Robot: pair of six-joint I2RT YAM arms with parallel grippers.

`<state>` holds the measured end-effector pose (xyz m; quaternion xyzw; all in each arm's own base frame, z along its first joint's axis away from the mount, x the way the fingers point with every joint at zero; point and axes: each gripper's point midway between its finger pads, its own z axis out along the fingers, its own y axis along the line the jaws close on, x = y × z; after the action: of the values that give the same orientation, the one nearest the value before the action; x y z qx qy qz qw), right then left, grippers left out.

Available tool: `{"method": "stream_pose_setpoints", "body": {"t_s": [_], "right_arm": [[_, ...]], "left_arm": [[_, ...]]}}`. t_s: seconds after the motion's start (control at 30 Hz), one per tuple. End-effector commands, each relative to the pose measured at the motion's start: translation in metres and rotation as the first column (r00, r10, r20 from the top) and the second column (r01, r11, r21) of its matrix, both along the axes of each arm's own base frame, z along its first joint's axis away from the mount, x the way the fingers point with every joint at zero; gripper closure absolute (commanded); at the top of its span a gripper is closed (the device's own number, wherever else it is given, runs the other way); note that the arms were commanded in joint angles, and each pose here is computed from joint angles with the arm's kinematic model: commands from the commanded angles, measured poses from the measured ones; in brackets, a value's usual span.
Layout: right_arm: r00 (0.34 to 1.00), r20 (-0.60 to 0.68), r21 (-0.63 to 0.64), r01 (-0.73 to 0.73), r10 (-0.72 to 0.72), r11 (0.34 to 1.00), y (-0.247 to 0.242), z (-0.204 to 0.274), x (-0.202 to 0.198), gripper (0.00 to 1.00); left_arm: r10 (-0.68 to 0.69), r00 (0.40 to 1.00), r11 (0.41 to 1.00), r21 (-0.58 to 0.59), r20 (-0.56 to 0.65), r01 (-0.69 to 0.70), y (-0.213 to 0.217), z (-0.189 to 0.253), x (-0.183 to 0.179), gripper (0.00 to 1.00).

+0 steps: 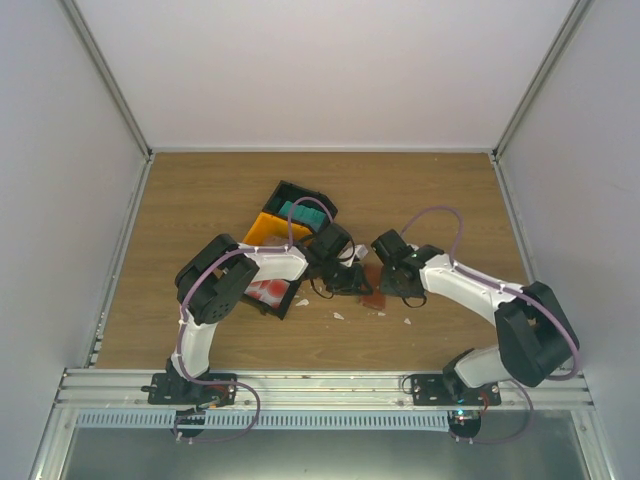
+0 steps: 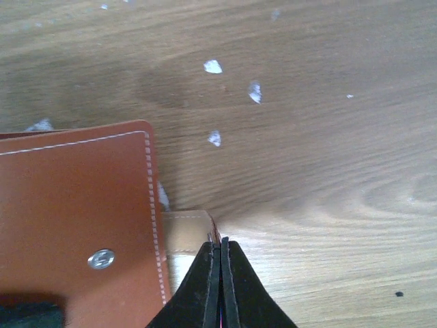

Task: Put the credit cards into the card holder
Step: Close the card holder at the center of the board.

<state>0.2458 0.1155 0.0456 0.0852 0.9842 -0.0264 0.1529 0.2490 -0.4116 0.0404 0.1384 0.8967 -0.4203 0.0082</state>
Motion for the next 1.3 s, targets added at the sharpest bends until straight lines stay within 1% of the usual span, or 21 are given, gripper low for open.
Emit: {"method": "stream_pose_setpoints", "body": {"t_s": [0.0,0.1,0.17,0.3,0.47,0.77,1.0,1.07,1.27], "right_arm": [[0.997,0.064,0.077,-0.057,0.052,0.995,0.016,0.01,0.009,1.0],[0.991,0.095,0.13,-0.107,0.095,0.986,0.027,0.011,0.012,1.0],[0.983,0.123,0.166,-0.159,0.14,0.973,0.036,0.012,0.014,0.99],[0.962,0.168,0.201,-0.249,0.217,0.947,0.046,0.013,0.015,1.0],[0.947,0.189,0.24,-0.303,0.262,0.922,0.051,0.015,0.017,0.99],[0.945,0.172,0.293,-0.317,0.277,0.902,0.058,0.014,0.015,1.0],[0.957,0.109,0.236,-0.287,0.268,0.928,0.045,0.011,0.011,1.0],[0.957,0.094,0.235,-0.29,0.276,0.927,0.044,0.01,0.008,0.99],[0.944,0.074,0.263,-0.328,0.32,0.907,0.054,0.007,0.009,1.0]], "left_arm": [[0.036,0.999,0.991,0.125,0.017,-0.038,0.017,-0.027,-0.001,0.99],[0.037,0.999,0.99,0.134,0.017,-0.039,0.019,-0.031,-0.002,0.93],[0.036,0.999,0.99,0.133,0.015,-0.037,0.02,-0.032,-0.003,0.91],[0.034,0.999,0.989,0.14,0.022,-0.037,0.021,-0.037,-0.002,0.93],[0.029,0.999,0.989,0.146,0.027,-0.033,0.022,-0.041,-0.002,0.98],[0.032,0.999,0.987,0.155,0.028,-0.036,0.026,-0.043,-0.003,1.0],[0.037,0.999,0.983,0.176,0.027,-0.041,0.029,-0.051,-0.004,0.99],[0.041,0.999,0.982,0.185,0.03,-0.046,0.03,-0.053,-0.003,0.99],[0.045,0.998,0.973,0.223,0.037,-0.052,0.037,-0.061,-0.003,0.92]]}}
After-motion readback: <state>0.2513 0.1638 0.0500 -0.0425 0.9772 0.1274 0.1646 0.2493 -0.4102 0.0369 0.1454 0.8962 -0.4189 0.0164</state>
